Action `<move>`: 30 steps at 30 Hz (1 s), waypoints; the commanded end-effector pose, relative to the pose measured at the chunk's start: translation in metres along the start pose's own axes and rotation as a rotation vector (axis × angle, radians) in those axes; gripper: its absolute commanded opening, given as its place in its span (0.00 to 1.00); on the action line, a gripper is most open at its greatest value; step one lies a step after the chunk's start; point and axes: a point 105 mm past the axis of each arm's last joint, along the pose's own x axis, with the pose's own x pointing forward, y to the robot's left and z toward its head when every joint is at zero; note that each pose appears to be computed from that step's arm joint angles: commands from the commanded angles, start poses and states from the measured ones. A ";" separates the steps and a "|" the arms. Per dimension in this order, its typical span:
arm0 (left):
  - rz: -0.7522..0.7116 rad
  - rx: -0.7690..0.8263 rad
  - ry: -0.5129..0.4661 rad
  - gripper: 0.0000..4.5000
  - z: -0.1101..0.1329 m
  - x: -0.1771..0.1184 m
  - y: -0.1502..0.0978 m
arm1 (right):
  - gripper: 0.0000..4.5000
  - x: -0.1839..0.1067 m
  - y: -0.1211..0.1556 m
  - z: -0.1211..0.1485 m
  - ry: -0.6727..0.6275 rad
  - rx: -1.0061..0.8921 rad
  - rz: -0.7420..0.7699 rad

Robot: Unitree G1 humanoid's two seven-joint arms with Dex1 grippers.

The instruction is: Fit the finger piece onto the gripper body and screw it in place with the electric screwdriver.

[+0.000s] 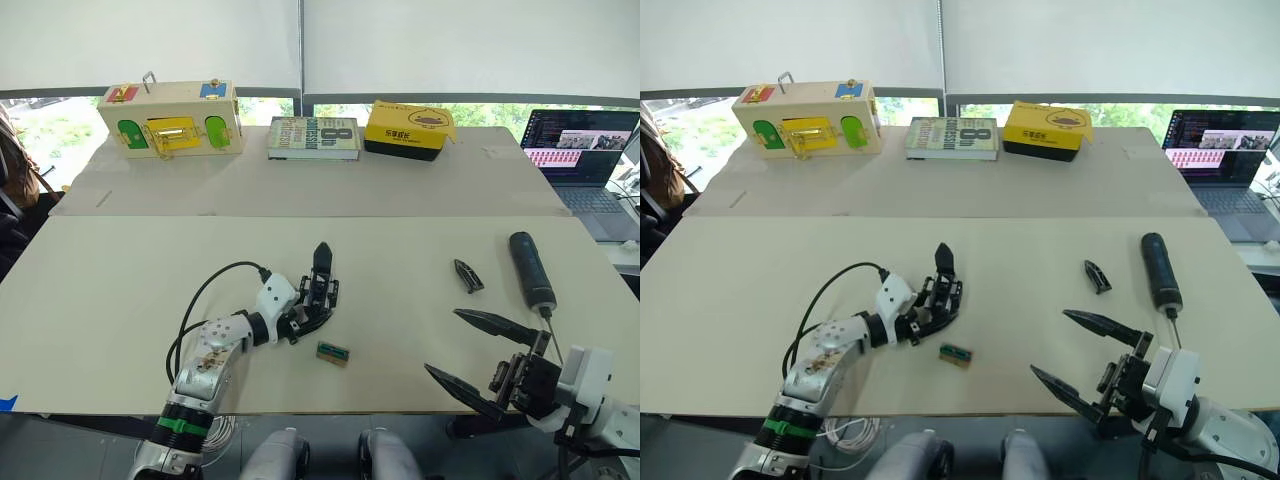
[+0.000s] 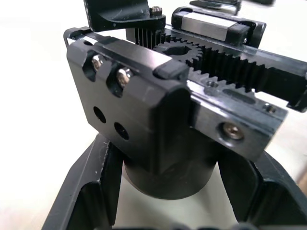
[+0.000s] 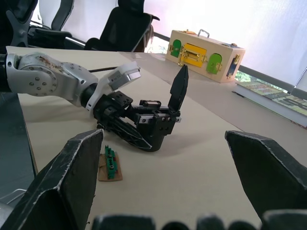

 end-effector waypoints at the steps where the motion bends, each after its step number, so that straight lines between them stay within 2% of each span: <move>1: 0.017 0.043 -0.041 0.52 0.007 0.003 -0.002 | 1.00 0.003 -0.001 0.009 -0.039 -0.028 0.013; 19: -0.010 0.012 0.005 0.52 -0.013 0.007 -0.009 | 1.00 0.009 -0.003 0.010 -0.048 -0.047 0.002; 21: -0.023 0.021 0.016 0.75 -0.014 0.004 -0.009 | 1.00 0.009 -0.003 0.010 -0.047 -0.048 0.002; 23: -0.014 0.015 0.022 0.93 -0.016 0.000 -0.006 | 1.00 0.009 -0.003 0.010 -0.046 -0.048 0.000; 24: -0.012 0.004 0.018 0.98 -0.016 -0.003 -0.004 | 1.00 0.009 -0.003 0.010 -0.046 -0.048 -0.001; 30: -0.081 -0.026 0.004 0.98 -0.015 -0.038 0.003 | 1.00 -0.001 -0.004 0.012 -0.028 -0.050 -0.024</move>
